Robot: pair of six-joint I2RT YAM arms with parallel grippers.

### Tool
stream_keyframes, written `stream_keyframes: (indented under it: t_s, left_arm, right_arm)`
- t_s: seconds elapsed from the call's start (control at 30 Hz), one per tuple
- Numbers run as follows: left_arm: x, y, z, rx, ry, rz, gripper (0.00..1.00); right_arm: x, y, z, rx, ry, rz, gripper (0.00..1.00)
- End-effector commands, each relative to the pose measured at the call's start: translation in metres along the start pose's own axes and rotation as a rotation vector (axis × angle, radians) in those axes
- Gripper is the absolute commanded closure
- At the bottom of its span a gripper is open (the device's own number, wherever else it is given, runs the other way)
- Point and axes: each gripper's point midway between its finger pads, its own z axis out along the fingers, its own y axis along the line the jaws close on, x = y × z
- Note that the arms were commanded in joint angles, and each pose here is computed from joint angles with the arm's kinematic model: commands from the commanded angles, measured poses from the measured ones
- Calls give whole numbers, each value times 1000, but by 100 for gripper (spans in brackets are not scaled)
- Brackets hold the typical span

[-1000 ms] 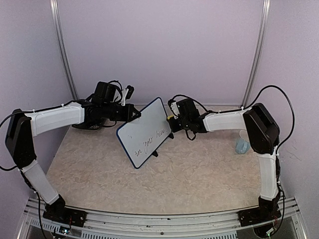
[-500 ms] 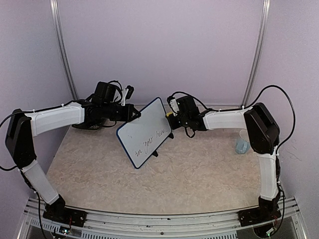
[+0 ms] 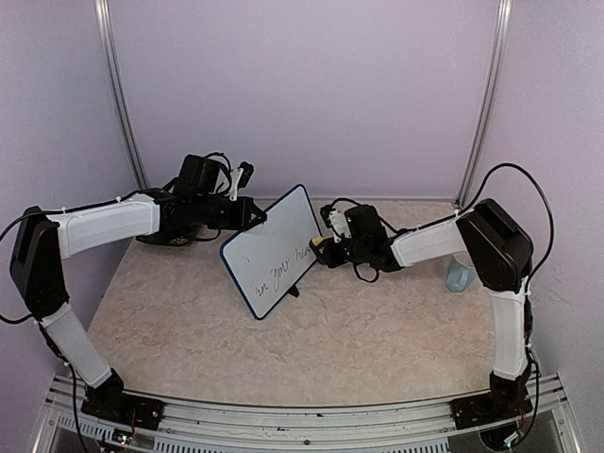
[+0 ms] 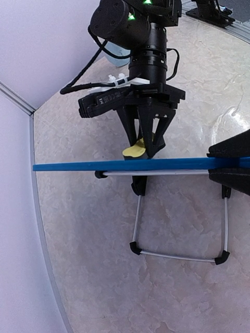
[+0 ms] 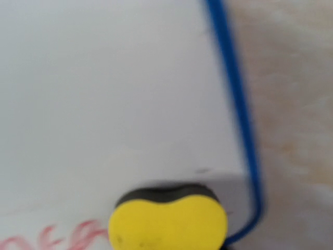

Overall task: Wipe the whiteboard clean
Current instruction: Erase the whiteboard at the center of the board.

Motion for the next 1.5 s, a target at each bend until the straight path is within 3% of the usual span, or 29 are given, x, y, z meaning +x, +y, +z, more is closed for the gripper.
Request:
stream_keyframes:
  t_s: [0.0, 0.2, 0.53, 0.83, 1.23, 1.47]
  left_arm:
    - [45, -27, 3, 117, 168, 10, 100]
    - [45, -28, 3, 122, 169, 11, 100]
    - [45, -27, 2, 117, 166, 13, 100]
    - [44, -28, 3, 120, 166, 11, 100]
    - [46, -27, 4, 116, 169, 8, 100]
    - [48, -22, 6, 98, 177, -1, 100]
  right_arm:
    - [-10, 75, -15, -335, -46, 27, 100]
    - [-1, 96, -19, -448, -43, 109, 100]
    - [15, 156, -20, -534, 3, 39, 100]
    - [40, 175, -14, -337, 25, -211, 100]
    - [6, 201, -20, -126, -125, -436, 100]
    - [-15, 216, -36, -94, -242, -469, 100]
